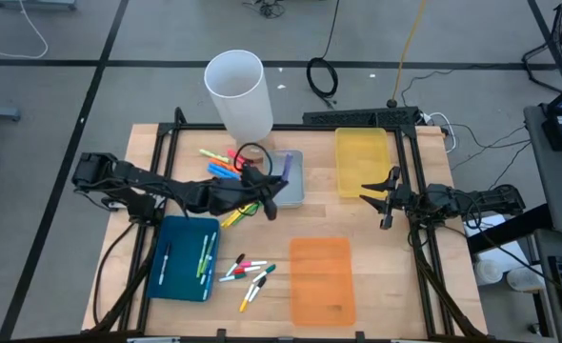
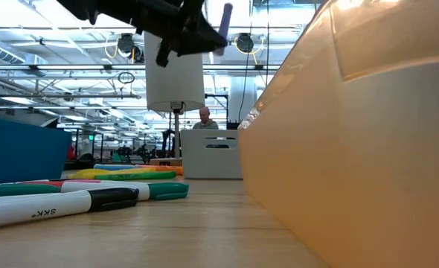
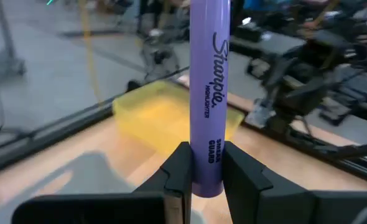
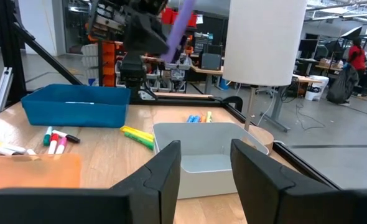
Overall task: Pick & Place Markers
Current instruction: Put the large violet highlighter pen in the yellow bin
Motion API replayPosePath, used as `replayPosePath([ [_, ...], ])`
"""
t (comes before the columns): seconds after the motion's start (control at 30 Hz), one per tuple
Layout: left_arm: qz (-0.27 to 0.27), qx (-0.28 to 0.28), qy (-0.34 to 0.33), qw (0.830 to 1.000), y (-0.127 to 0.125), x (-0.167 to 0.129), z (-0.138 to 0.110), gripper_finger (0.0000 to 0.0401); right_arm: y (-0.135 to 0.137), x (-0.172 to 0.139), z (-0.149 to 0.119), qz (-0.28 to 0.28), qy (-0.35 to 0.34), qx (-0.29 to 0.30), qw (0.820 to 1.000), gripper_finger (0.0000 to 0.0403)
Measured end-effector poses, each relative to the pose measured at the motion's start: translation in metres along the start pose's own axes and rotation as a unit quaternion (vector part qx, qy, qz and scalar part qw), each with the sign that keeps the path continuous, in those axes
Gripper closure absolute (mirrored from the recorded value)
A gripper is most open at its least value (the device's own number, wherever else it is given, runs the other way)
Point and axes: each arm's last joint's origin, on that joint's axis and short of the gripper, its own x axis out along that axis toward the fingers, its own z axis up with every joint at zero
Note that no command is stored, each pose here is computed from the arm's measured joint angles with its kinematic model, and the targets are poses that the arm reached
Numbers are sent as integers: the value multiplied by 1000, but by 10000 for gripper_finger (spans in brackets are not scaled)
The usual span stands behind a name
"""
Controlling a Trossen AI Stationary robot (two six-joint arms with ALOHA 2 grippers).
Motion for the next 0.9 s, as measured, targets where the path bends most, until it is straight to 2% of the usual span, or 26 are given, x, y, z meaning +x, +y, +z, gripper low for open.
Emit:
replayPosePath([
  [0.1, -44, 21, -13, 999, -4, -1, 4, 338, 0, 0, 0, 0, 0, 0, 1000, 275],
  [0.2, -66, 30, -17, 997, -4, 0, 6, 338, 0, 0, 0, 0, 0, 0, 1000, 275],
  [0.43, -72, 32, -10, 997, -5, 0, 5, 338, 0, 0, 1, 0, -3, -5, 1000, 275],
  [0.6, -68, 36, -3, 997, -6, -1, 2, 338, -1, 0, 7, -4, -35, -56, 998, 275],
  [0.8, -64, 41, 10, 997, -5, -1, 0, 338, -1, -2, 19, 20, -97, 88, 991, 275],
  [0.9, -61, 44, 14, 997, -5, -1, -1, 338, -2, -3, 24, 25, -118, 120, 985, 275],
])
